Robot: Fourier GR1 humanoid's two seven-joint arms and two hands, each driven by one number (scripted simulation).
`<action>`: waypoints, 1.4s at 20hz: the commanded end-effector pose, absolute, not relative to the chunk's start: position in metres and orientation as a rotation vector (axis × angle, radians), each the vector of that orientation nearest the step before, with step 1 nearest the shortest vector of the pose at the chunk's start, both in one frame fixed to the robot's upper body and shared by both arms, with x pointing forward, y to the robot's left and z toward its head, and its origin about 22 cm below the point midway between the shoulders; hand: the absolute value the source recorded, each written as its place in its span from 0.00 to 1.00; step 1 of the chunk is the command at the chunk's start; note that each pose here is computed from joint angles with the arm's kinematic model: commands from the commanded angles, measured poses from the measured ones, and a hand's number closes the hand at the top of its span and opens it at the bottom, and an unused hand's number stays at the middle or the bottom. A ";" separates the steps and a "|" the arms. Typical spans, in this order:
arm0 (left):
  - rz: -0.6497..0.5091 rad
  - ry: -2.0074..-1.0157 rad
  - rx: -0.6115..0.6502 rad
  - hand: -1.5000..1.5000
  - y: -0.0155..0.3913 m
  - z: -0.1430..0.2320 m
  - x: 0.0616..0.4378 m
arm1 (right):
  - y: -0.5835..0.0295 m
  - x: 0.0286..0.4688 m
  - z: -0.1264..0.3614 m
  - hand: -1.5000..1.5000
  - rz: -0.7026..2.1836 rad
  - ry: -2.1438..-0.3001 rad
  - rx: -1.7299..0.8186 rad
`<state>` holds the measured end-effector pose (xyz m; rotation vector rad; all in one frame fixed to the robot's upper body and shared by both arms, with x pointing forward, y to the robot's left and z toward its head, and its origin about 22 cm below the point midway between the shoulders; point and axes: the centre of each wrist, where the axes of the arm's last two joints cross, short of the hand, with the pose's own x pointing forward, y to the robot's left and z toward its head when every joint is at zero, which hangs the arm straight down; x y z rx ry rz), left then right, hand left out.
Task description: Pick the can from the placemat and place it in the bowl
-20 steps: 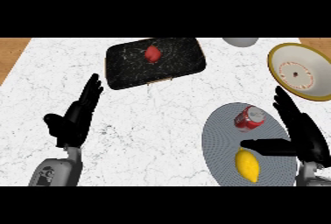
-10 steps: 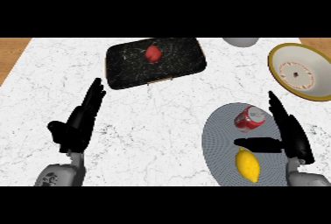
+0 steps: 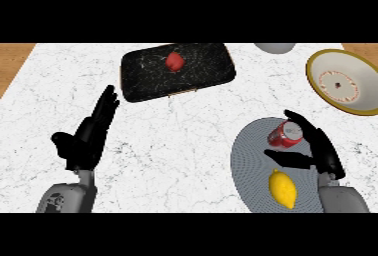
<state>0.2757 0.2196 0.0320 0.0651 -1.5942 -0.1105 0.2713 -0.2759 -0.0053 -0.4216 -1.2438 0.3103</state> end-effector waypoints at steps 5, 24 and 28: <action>-0.104 -1.596 0.072 0.50 0.212 0.033 0.288 | -0.256 0.273 -0.012 1.00 0.559 -1.316 -0.418; -0.070 -1.574 0.074 0.50 0.223 0.016 0.273 | -0.386 0.237 0.064 1.00 0.953 -1.868 0.311; -0.086 -1.580 0.080 0.50 0.222 0.022 0.268 | -0.430 0.221 0.098 1.00 0.926 -2.034 0.207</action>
